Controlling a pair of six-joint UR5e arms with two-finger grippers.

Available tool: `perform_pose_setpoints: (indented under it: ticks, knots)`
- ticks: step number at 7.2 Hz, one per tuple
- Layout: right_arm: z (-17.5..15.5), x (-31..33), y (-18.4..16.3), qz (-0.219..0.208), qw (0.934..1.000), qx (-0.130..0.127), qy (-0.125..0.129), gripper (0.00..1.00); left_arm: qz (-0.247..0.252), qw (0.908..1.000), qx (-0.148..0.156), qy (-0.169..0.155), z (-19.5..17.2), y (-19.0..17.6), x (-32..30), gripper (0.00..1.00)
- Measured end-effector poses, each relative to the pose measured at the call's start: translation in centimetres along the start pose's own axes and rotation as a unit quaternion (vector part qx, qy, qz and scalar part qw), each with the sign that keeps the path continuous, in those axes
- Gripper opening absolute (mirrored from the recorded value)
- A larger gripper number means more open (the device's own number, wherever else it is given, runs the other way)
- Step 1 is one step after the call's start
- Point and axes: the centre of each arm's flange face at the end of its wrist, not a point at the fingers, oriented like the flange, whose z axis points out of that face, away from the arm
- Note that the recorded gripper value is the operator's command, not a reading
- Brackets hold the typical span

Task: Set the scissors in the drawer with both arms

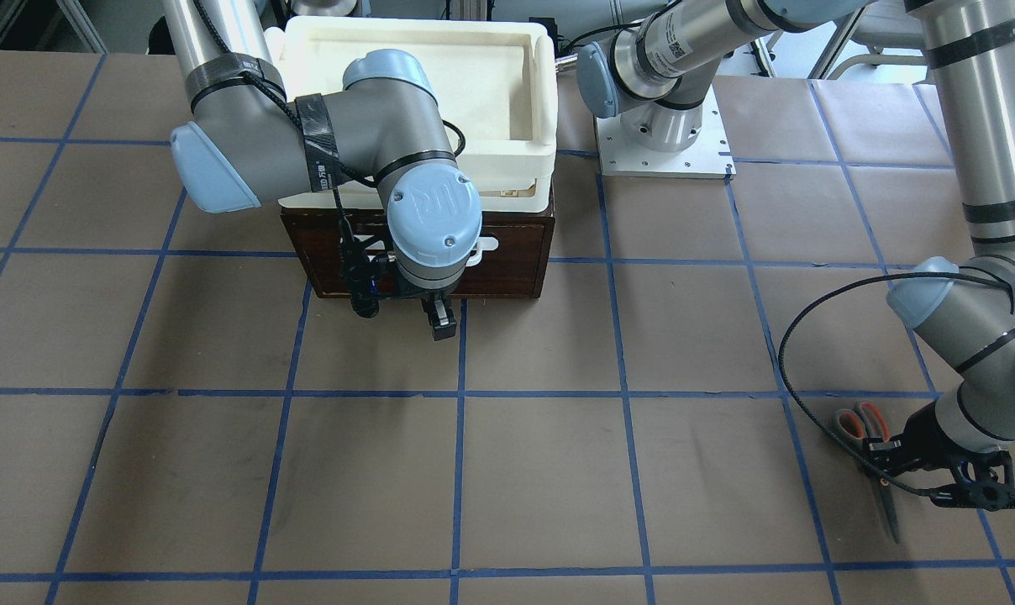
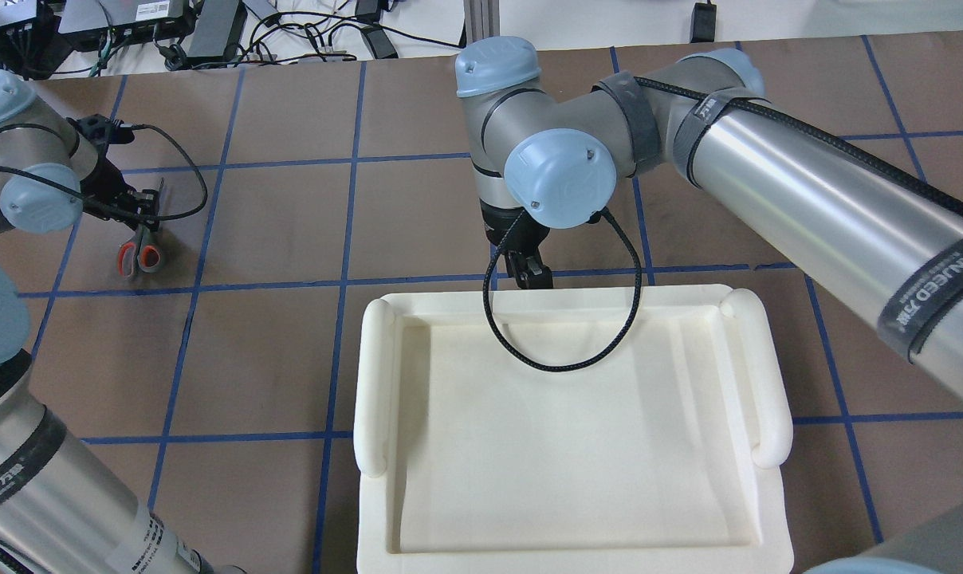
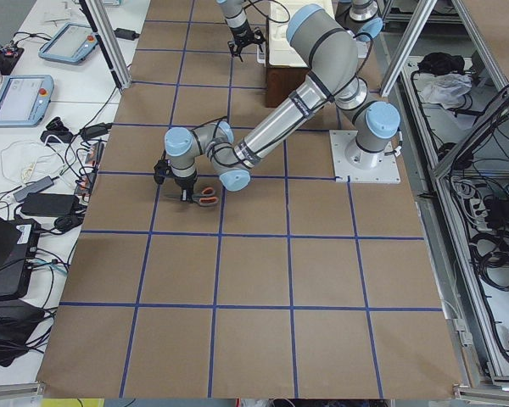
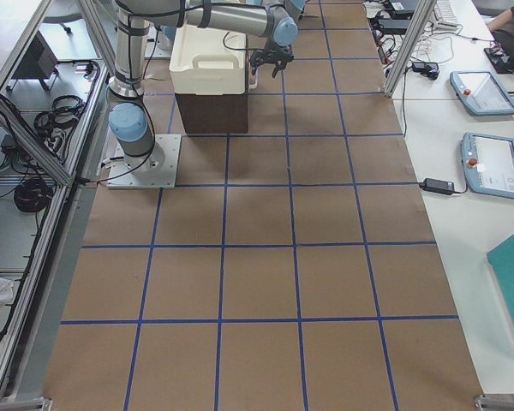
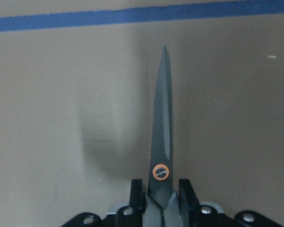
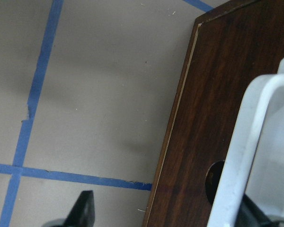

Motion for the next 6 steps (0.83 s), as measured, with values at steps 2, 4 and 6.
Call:
perform_pose_setpoints:
  ticks: [2, 4, 6]
  knots:
    - [0.5, -0.3, 0.0, 0.0, 1.0, -0.001, 0.006, 1.0, 0.01, 0.9999, -0.003, 0.006, -2.9, 0.2, 1.3, 0.16]
    - [0.8, -0.4, 0.0, -0.002, 1.0, -0.001, 0.008, 1.0, 0.069, 0.9975, -0.011, 0.013, -7.9, 0.6, 4.5, 0.16]
    - [0.2, -0.9, -0.2, -0.019, 0.9997, 0.004, -0.017, 1.0, 0.183, 0.983, -0.013, 0.007, -13.2, 1.3, 8.6, 0.16]
